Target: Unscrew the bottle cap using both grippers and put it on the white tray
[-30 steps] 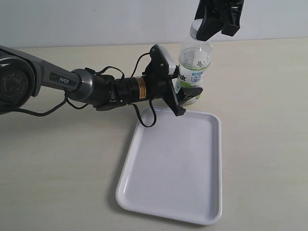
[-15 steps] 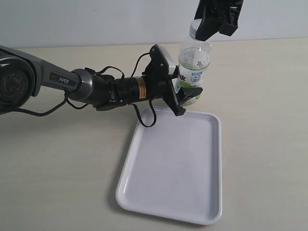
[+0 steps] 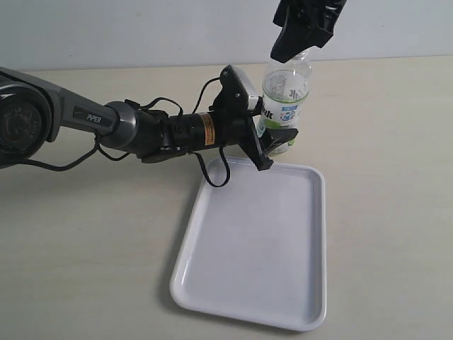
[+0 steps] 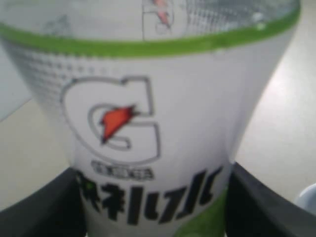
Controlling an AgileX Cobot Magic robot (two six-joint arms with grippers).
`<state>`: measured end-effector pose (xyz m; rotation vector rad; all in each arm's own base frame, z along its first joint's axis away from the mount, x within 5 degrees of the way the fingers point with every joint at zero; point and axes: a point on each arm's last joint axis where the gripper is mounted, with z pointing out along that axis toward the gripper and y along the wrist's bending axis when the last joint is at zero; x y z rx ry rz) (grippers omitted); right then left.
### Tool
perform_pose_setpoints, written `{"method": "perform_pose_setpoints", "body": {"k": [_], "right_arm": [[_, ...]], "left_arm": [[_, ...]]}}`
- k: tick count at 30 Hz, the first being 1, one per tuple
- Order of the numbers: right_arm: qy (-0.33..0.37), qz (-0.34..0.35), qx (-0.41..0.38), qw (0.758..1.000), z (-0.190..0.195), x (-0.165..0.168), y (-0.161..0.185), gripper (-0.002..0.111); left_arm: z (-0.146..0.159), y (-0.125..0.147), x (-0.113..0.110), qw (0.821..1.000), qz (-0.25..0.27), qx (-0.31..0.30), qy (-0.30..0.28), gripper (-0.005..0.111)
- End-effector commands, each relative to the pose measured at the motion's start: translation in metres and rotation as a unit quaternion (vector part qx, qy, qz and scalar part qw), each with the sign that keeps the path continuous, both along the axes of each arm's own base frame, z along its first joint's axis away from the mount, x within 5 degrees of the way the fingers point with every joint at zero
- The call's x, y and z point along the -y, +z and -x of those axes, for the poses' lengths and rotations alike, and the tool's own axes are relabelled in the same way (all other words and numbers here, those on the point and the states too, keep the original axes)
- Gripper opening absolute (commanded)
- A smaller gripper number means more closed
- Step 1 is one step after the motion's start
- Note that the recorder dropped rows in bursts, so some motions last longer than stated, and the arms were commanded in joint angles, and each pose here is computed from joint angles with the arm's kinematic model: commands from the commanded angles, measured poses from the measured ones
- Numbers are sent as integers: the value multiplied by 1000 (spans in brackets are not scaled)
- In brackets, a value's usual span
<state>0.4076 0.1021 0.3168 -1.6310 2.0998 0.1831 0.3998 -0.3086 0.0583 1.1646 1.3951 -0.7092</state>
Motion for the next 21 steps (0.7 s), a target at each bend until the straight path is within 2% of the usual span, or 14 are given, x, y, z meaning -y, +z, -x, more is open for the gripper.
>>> {"method": "perform_pose_setpoints", "body": {"k": [1,8,11,13,16,19,21], "right_arm": [[-9,-9,11,1000,3,0,10,65],[-62,-36,6,997,8,0,22,65],[-143,-73,3,987,6,1,30,65],[-219,-111,-11,969,5,1,35,65],[-348,-166,-64,920,5,2,38,65],[-414,-154,-83,894,6,8,35,65],[-437,-135,-82,885,6,13,33,65]], "left_arm": [[1,0,2,1000,-7,2,-3,0],[1,0,2,1000,-7,2,-3,0],[1,0,2,1000,-7,2,-3,0],[1,0,2,1000,-7,2,-3,0],[1,0,2,1000,-7,2,-3,0],[1,0,2,1000,-7,2,-3,0],[1,0,2,1000,-7,2,-3,0]]}}
